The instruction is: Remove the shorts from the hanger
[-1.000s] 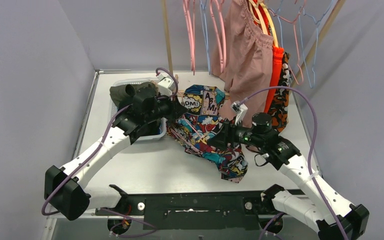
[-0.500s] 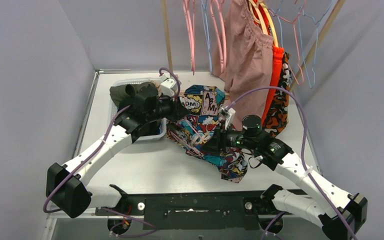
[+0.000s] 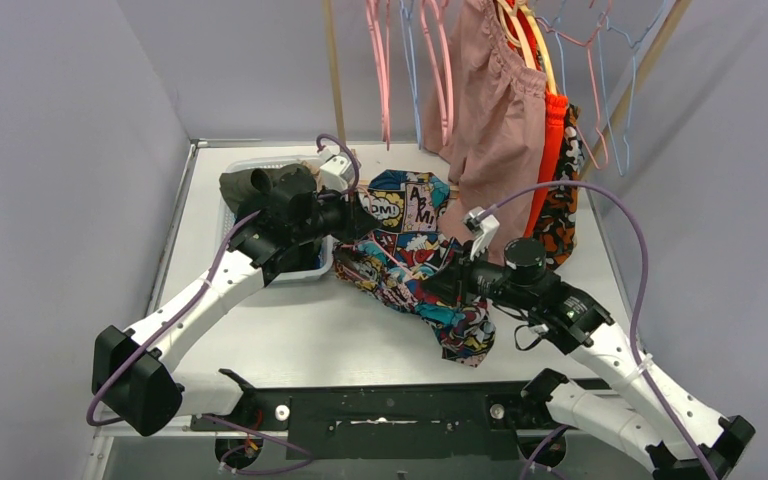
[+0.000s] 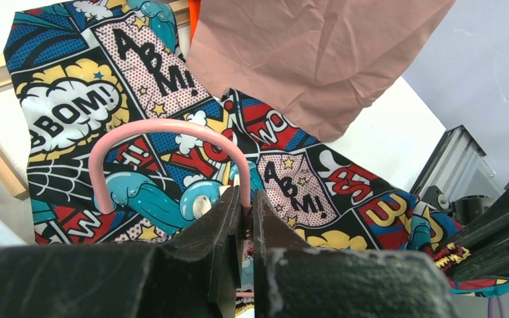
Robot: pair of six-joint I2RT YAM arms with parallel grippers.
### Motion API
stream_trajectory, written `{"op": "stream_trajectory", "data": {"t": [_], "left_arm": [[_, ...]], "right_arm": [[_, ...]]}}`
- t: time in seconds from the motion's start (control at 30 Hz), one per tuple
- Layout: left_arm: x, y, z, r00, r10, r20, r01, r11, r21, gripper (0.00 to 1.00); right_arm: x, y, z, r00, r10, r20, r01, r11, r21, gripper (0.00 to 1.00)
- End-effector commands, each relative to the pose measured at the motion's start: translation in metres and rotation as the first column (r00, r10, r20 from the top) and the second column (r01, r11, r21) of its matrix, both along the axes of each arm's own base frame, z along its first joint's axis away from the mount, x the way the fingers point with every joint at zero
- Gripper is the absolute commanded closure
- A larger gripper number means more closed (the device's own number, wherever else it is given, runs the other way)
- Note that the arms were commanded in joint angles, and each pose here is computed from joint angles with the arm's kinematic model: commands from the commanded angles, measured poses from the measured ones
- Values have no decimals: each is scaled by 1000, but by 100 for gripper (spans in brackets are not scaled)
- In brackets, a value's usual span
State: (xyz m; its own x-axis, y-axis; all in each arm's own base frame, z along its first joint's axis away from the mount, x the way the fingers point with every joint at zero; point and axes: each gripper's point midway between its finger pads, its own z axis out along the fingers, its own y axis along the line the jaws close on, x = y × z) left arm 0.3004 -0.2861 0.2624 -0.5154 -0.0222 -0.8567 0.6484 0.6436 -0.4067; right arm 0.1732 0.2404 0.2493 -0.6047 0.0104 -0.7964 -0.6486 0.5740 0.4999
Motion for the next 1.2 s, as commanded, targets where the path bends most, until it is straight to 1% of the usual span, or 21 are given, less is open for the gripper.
{"op": "stream_trajectory", "data": {"t": [0.0, 0.17, 0.3, 0.4, 0.47, 0.63, 0.73, 0.8, 0.93, 1.1, 1.17], "left_arm": [[18, -1, 45, 994, 69, 90, -60, 994, -95, 100], [31, 12, 37, 985, 155, 79, -151, 987, -47, 100], [44, 28, 38, 964, 256, 67, -255, 966, -35, 100], [54, 39, 39, 943, 329, 47, -327, 944, -48, 100], [59, 44, 38, 934, 356, 24, -354, 933, -62, 100], [67, 46, 42, 927, 374, -18, -373, 920, -115, 100], [65, 40, 47, 939, 341, -32, -342, 927, -151, 100], [61, 33, 50, 953, 303, -33, -304, 937, -175, 100], [52, 28, 47, 966, 256, -40, -259, 950, -177, 100], [37, 27, 39, 976, 212, -42, -216, 962, -166, 100], [33, 28, 35, 978, 203, -47, -208, 965, -157, 100]], "right_arm": [[1, -10, 24, 997, -41, 66, 40, 999, 25, 97], [1, -28, 22, 991, -125, 55, 125, 992, -6, 97], [-15, -36, 32, 993, -102, 54, 102, 995, 0, 100], [-27, -39, 40, 995, -82, 58, 80, 996, 30, 100], [-32, -43, 38, 995, -86, 42, 85, 996, 24, 100], [-28, -54, 24, 988, -156, 4, 156, 988, -17, 100], [-15, -58, 12, 973, -230, -7, 229, 972, -45, 100], [-1, -59, 8, 957, -289, -3, 288, 957, -41, 98], [35, -66, -7, 889, -458, -2, 457, 887, -60, 98], [67, -56, -8, 853, -522, 4, 522, 852, -52, 99], [77, -54, -9, 846, -532, 12, 532, 844, -67, 98]]}}
